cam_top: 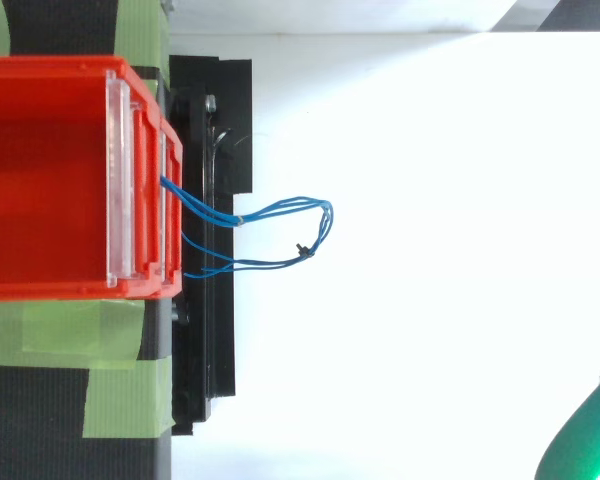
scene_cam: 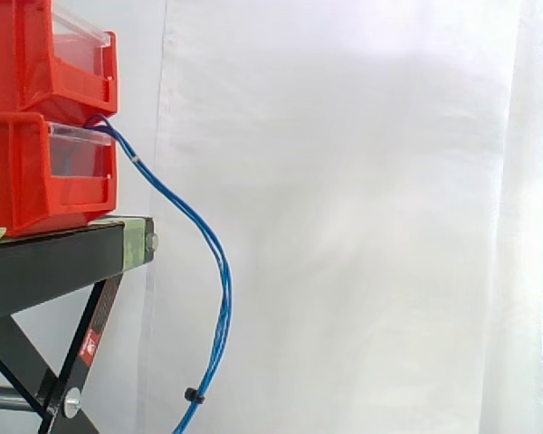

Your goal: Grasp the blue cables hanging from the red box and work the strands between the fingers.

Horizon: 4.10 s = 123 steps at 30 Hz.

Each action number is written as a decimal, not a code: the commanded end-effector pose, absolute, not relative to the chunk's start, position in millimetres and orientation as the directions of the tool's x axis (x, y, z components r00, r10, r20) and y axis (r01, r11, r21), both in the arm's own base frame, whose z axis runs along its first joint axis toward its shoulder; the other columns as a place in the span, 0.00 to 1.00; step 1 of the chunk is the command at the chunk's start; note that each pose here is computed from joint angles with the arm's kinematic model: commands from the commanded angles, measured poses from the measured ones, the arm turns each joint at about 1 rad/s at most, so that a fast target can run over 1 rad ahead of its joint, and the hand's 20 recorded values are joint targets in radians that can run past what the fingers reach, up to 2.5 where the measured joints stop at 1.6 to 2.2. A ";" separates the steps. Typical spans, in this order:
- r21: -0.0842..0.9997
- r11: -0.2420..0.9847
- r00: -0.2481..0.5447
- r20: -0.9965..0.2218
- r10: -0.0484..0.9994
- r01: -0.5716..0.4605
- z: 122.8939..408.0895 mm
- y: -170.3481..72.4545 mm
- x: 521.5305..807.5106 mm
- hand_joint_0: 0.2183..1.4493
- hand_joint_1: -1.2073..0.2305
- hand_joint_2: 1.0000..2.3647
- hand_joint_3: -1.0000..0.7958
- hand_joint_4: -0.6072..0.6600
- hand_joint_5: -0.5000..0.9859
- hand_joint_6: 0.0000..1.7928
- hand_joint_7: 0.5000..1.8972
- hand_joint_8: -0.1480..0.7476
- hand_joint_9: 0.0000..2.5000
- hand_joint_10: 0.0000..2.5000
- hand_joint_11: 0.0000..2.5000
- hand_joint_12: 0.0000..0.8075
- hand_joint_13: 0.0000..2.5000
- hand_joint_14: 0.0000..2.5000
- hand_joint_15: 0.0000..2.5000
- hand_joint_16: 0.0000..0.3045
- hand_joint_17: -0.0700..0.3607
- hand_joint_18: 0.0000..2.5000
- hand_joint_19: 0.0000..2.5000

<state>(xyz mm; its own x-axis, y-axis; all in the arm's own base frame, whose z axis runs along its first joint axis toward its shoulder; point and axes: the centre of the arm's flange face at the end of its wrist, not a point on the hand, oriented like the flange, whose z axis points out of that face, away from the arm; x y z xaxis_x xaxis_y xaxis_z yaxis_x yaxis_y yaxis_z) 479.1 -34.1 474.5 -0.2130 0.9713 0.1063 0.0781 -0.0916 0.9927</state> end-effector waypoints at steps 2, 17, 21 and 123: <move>0.993 -0.091 -0.215 0.106 0.971 0.079 474.4 -33.9 479.0 0.38 0.55 0.00 0.00 0.56 0.02 0.00 0.14 0.46 0.00 0.00 0.03 0.42 0.00 0.00 0.06 0.25 0.55 0.00 0.00; 0.998 -0.020 -0.218 0.031 0.976 0.052 475.4 -33.9 480.2 0.38 0.55 0.00 0.00 0.56 0.02 0.00 0.14 0.46 0.00 0.00 0.03 0.42 0.00 0.00 0.06 0.24 0.55 0.00 0.00; 0.999 -0.011 -0.218 0.021 0.976 0.046 475.7 -33.9 480.5 0.38 0.55 0.00 0.00 0.56 0.02 0.00 0.15 0.46 0.00 0.00 0.03 0.42 0.00 0.00 0.06 0.24 0.55 0.00 0.00; 0.995 0.089 0.202 -0.077 0.976 -0.050 142.8 -60.8 528.1 0.40 0.54 0.00 0.00 0.59 0.07 0.00 0.15 0.48 0.01 0.00 0.03 0.42 0.00 0.00 0.07 0.23 0.52 0.00 0.03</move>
